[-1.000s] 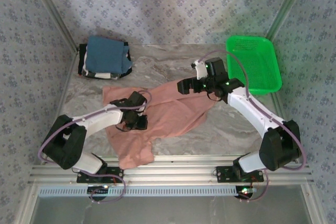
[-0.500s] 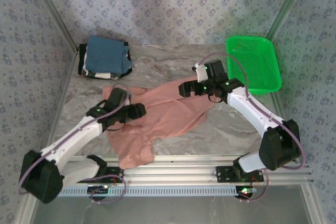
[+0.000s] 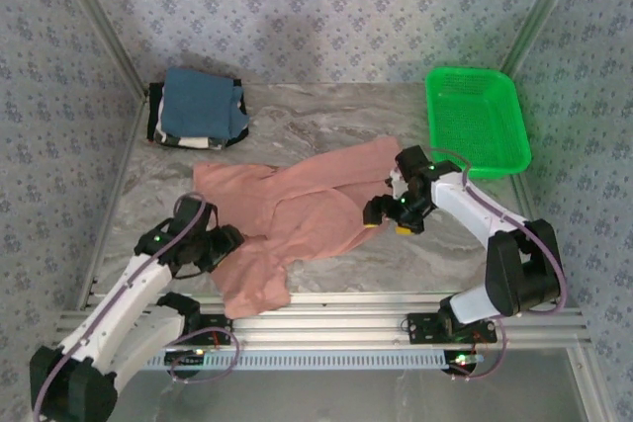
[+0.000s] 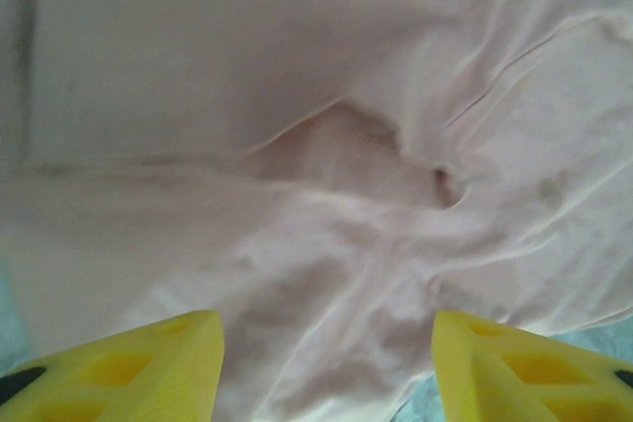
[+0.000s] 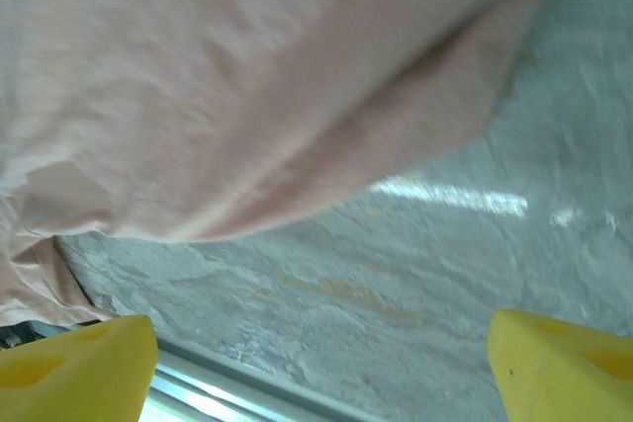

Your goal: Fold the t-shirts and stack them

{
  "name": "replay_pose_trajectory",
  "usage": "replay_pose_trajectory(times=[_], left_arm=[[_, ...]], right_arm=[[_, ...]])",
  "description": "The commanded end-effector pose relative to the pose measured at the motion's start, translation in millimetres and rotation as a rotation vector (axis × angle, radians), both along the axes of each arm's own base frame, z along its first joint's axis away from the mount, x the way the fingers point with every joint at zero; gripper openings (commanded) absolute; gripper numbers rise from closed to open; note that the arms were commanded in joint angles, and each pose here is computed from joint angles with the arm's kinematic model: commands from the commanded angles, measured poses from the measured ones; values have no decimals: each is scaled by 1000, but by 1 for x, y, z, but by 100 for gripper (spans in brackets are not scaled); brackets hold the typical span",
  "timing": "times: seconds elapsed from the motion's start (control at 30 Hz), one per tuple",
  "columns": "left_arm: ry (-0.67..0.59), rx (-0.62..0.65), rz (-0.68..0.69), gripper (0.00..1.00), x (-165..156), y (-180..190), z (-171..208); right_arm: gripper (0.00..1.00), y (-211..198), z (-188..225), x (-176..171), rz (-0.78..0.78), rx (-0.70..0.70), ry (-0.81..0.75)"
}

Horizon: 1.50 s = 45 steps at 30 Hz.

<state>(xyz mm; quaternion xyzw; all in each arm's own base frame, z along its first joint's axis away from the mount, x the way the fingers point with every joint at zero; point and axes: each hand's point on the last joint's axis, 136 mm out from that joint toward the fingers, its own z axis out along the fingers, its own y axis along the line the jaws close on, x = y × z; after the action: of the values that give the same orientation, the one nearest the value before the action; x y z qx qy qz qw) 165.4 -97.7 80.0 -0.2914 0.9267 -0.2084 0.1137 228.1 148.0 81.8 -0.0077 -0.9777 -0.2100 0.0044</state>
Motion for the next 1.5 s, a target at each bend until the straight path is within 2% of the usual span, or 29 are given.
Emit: replay_pose_trajectory(times=[0.0,0.23,0.43,0.5,0.6,0.67,0.8,1.03,1.13,1.17,1.23,1.27,1.33,1.4,1.47], left_arm=[[188,26,20,56,-40,6,-23],[276,97,-49,53,-41,-8,-57],[301,126,-58,50,-34,-11,-74],[299,107,-54,45,-30,-16,-83],[305,133,-49,26,-25,-12,-95],[291,166,-40,17,-16,-5,-95],[253,185,3,13,13,12,-88],[200,202,-38,12,61,25,-67],[196,178,-83,15,71,19,-71],[179,170,-93,19,74,17,-72],[155,167,-99,35,80,17,-70],[138,157,-95,43,85,16,-65],[84,135,-83,54,94,14,-52],[44,115,-64,60,101,12,-39],[49,89,-53,61,100,10,-26]], right_arm=[[85,-8,-9,0,-72,11,48],[74,-3,-38,47,-99,37,22],[60,-2,-56,61,-104,24,49],[50,-3,-59,67,-117,22,40],[35,-3,-61,76,-120,23,31],[27,-3,-63,82,-117,17,28],[15,-2,-65,92,-114,19,27],[9,-4,-49,101,-89,1,-2],[9,-5,-54,101,-87,-4,11],[8,-5,-56,101,-85,-5,15],[8,-8,-61,99,-90,-17,28],[8,-10,-54,112,-101,-22,-4],[7,-20,-55,117,-136,-37,-15],[7,-32,-55,122,-171,-52,-19],[6,-42,-53,127,-201,-65,-25]])
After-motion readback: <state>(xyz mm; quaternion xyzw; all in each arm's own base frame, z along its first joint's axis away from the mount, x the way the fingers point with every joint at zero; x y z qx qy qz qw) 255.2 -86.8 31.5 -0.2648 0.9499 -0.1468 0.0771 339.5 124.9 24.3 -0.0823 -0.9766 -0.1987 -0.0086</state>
